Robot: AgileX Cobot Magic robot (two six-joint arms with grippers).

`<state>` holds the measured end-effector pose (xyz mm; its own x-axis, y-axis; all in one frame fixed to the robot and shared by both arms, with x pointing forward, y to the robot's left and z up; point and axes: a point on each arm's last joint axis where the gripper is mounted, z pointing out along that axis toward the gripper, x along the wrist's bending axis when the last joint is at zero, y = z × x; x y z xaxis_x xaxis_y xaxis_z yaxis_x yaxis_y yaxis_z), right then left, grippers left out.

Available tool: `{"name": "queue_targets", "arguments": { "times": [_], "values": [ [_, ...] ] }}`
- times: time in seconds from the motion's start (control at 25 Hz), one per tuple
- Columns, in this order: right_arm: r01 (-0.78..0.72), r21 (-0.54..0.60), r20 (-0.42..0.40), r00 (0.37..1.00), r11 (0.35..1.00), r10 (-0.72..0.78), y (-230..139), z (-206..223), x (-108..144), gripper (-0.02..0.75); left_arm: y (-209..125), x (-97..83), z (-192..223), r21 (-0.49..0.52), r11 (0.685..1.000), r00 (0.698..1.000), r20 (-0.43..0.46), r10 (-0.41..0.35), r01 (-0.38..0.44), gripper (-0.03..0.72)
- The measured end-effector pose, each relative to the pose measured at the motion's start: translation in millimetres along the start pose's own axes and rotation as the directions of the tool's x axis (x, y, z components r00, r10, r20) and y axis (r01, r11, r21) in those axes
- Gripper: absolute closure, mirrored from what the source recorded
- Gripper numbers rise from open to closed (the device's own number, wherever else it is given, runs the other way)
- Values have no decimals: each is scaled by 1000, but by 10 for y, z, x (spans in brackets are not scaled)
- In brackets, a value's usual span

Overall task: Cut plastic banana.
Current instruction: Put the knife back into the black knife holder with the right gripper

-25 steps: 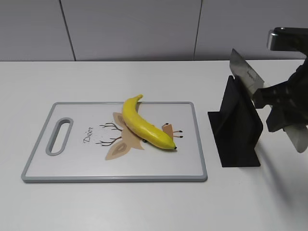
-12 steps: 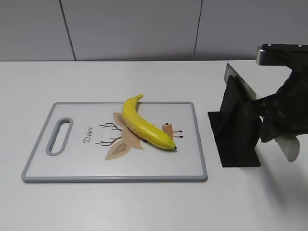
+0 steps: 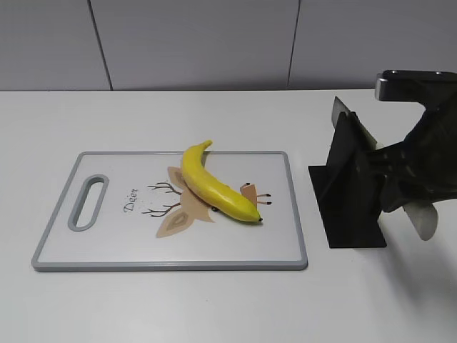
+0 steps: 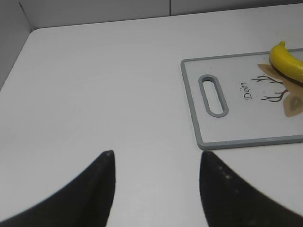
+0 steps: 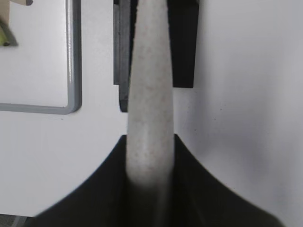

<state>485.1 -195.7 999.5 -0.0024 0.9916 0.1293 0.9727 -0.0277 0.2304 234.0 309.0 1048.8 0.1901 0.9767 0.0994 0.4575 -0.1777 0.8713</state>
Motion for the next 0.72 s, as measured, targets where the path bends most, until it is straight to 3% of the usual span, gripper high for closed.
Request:
{"name": "queue_targets", "arguments": {
  "times": [0.28,0.32,0.56,0.72],
  "values": [
    [-1,-2,-1,1000,1000,1,4,6,2,551,0,0,0,0,1000,1000,0,0,0,134],
    [-1,-3,-1,1000,1000,1,5,6,2,526,0,0,0,0,1000,1000,0,0,0,134],
    [1,-19,-7,1000,1000,-1,20,6,8,194,0,0,0,0,1000,1000,0,0,0,134],
    [1,-23,-9,1000,1000,-1,23,6,9,150,0,0,0,0,1000,1000,0,0,0,134]
  ]
}}
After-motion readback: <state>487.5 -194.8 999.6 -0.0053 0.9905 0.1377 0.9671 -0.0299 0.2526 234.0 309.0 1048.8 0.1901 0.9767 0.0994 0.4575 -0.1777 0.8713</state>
